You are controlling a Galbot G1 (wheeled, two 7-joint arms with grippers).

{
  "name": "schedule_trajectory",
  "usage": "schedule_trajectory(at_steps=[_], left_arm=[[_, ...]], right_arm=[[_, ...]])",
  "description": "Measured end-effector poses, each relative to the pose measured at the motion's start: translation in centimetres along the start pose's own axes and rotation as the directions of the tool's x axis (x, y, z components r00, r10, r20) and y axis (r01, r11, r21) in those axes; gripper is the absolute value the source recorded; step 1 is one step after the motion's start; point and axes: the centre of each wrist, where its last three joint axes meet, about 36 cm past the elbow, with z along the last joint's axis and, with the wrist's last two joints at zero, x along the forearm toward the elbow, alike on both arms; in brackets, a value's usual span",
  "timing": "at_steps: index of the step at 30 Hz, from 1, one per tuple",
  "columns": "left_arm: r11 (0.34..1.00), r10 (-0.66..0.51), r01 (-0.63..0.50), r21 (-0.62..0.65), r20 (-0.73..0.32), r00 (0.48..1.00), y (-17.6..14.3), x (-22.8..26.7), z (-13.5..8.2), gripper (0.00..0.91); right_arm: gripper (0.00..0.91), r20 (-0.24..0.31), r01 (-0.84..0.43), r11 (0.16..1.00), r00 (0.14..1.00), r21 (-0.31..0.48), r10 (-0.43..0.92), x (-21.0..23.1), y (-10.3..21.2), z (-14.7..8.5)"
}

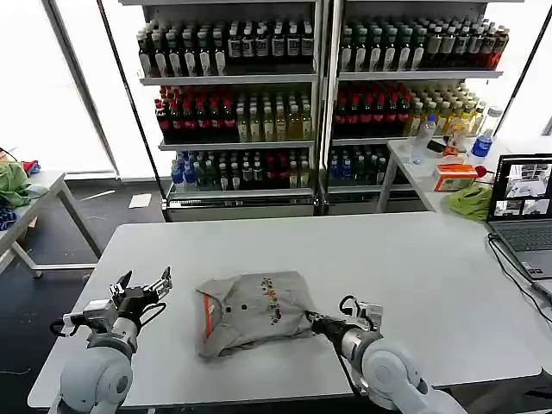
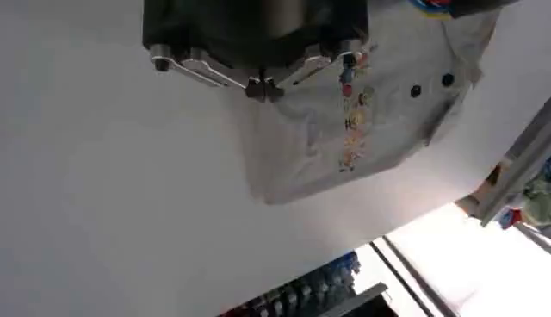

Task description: Fold and organize the clothes.

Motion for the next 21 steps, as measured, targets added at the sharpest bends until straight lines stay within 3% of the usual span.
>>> schedule_trajectory(at_steps=[17, 18, 19, 20, 21], left_arm=[[1.0, 0.001, -0.001, -0.005, 0.029, 1.0, 0.1, -0.3, -0.9, 0.907], [1.0, 0.001, -0.001, -0.005, 0.029, 1.0, 0.1, -0.3, -0.9, 0.907], [1.0, 0.002, -0.001, -0.004, 0.029, 1.0, 0.0, -0.3, -0.9, 0.907], [1.0, 0.002, -0.002, -0.004, 0.029, 1.0, 0.0, -0.2, -0.9, 0.907], [1.0, 0.002, -0.002, -0.004, 0.028, 1.0, 0.0, -0.2, -0.9, 0.907]], right_arm=[[0.0, 0.04, -0.117, 0.993, 0.992, -0.01, 0.118, 5.8, -3.2, 2.3], [0.121, 0.038, -0.125, 0.992, 0.991, -0.01, 0.125, 5.9, -3.3, 2.5], [0.464, 0.038, -0.132, 0.991, 0.991, -0.011, 0.132, 6.1, -3.4, 2.6], [0.907, 0.04, -0.138, 0.99, 0.99, -0.011, 0.138, 6.3, -3.5, 2.7], [0.907, 0.041, -0.144, 0.99, 0.989, -0.011, 0.144, 6.5, -3.6, 2.8]])
